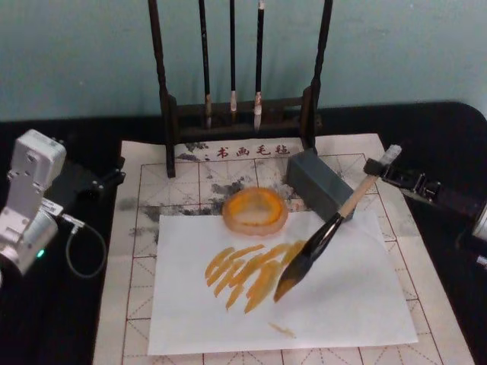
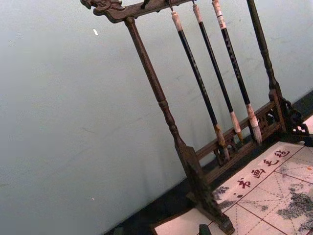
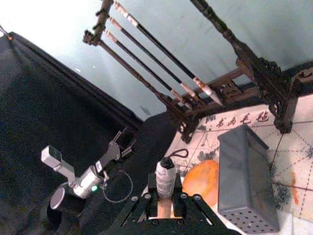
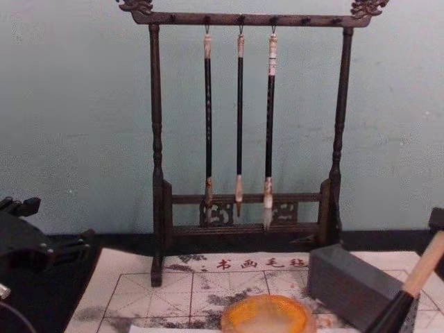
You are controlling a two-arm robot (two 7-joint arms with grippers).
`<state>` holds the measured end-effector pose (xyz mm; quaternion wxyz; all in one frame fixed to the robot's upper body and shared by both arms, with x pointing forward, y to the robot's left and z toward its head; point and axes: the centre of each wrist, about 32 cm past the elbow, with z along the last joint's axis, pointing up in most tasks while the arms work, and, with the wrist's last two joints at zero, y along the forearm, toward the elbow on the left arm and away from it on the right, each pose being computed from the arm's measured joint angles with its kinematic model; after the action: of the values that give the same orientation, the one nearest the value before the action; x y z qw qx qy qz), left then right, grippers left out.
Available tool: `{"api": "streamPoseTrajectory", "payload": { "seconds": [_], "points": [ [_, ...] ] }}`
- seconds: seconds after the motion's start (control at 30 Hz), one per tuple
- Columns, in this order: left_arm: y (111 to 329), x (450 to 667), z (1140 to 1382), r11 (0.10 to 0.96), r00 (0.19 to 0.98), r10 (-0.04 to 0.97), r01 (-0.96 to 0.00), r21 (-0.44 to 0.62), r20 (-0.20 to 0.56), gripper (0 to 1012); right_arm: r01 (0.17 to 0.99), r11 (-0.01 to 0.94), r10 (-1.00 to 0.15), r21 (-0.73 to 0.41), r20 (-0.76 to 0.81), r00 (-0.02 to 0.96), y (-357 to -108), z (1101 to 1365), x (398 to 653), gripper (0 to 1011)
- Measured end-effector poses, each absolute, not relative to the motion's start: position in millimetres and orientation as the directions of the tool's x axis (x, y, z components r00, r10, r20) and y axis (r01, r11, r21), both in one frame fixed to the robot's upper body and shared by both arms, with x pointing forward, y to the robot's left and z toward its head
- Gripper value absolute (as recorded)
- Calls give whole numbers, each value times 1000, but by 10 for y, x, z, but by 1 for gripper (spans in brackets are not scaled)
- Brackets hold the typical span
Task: Pick up the brush from the inkstone, write on the paper, then place the brush back to its original position.
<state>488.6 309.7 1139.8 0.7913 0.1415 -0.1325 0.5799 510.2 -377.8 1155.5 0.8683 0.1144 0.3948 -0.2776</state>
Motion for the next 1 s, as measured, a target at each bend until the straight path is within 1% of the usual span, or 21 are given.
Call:
{"api": "streamPoseTrajectory", "payload": {
  "seconds": [0.23, 1.0],
  "points": [
    [3097, 4886, 11398, 287, 292, 880, -955, 70, 374, 1001, 557, 830, -393, -36, -747, 537, -3774, 11534, 5110, 185],
    [3096, 4886, 11398, 287, 292, 880, -955, 70, 374, 1001, 547, 835, -395, -51, -749, 532, -3697, 11495, 5161, 185]
  ]
}}
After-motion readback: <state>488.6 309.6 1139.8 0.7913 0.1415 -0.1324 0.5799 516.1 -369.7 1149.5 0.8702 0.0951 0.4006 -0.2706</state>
